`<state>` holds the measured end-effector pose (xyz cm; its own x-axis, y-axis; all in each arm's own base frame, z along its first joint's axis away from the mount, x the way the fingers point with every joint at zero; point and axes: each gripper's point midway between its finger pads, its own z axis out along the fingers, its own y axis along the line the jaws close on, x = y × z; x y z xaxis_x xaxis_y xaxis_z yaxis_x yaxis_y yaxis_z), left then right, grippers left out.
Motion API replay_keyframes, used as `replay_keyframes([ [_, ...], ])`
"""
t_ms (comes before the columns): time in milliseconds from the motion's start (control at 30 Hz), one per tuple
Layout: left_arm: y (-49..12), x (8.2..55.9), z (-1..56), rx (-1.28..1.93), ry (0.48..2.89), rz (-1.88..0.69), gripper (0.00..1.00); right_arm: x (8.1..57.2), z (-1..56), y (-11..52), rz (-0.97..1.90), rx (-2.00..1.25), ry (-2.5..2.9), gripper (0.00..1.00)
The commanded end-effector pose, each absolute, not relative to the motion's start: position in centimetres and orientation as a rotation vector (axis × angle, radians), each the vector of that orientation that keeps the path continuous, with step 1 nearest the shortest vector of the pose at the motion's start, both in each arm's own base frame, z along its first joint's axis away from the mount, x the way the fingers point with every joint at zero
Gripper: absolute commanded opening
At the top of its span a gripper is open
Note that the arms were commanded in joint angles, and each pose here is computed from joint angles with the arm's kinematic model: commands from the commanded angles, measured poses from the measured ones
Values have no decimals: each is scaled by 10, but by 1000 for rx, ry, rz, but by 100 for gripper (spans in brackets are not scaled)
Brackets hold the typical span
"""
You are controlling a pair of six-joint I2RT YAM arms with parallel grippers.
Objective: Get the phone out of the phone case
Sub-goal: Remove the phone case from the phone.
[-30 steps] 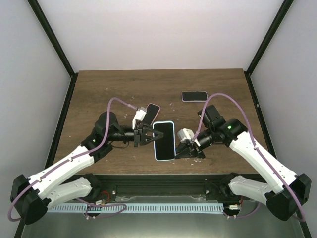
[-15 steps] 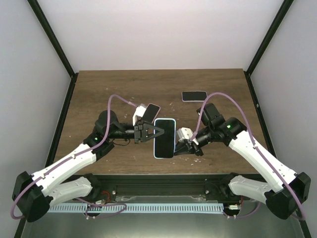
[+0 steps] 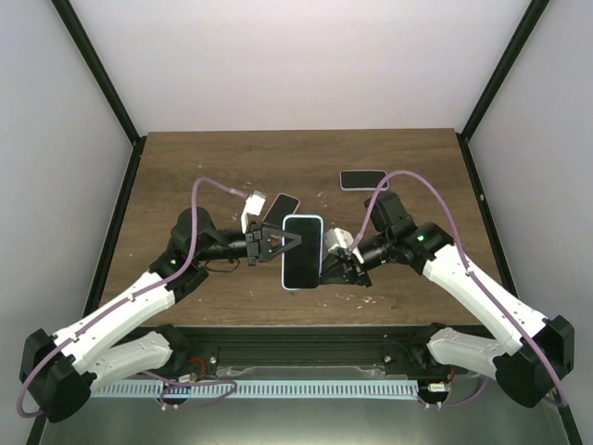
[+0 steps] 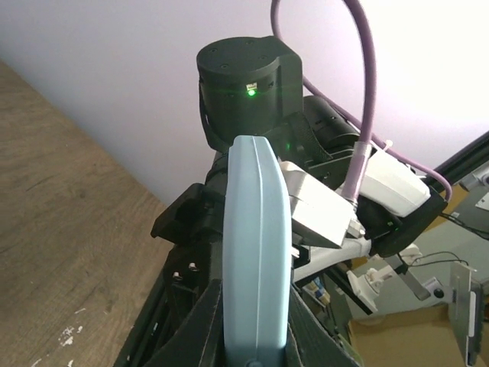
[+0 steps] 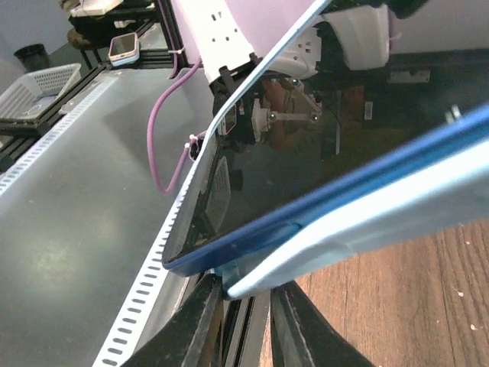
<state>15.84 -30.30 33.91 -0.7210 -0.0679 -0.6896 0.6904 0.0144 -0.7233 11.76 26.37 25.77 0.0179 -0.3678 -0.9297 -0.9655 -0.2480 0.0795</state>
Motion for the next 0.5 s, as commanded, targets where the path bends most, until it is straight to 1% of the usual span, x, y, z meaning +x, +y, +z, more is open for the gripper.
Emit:
replay_keyframes([
  [0,-302,125,359,758,1668,-1881,0,168,280,277,1097,-1545,1322,19],
  [167,-302,127,347,750,1722,-1848,0,178,299,277,1142,-1466,1333,27],
  [300,-302,128,336,750,1750,-1832,0,185,309,278,1167,-1413,1356,37],
  [400,-303,125,328,773,1767,-1843,0,187,316,278,1187,-1390,1367,49],
  [467,-304,123,324,780,1769,-1858,0,186,322,278,1204,-1381,1364,53],
])
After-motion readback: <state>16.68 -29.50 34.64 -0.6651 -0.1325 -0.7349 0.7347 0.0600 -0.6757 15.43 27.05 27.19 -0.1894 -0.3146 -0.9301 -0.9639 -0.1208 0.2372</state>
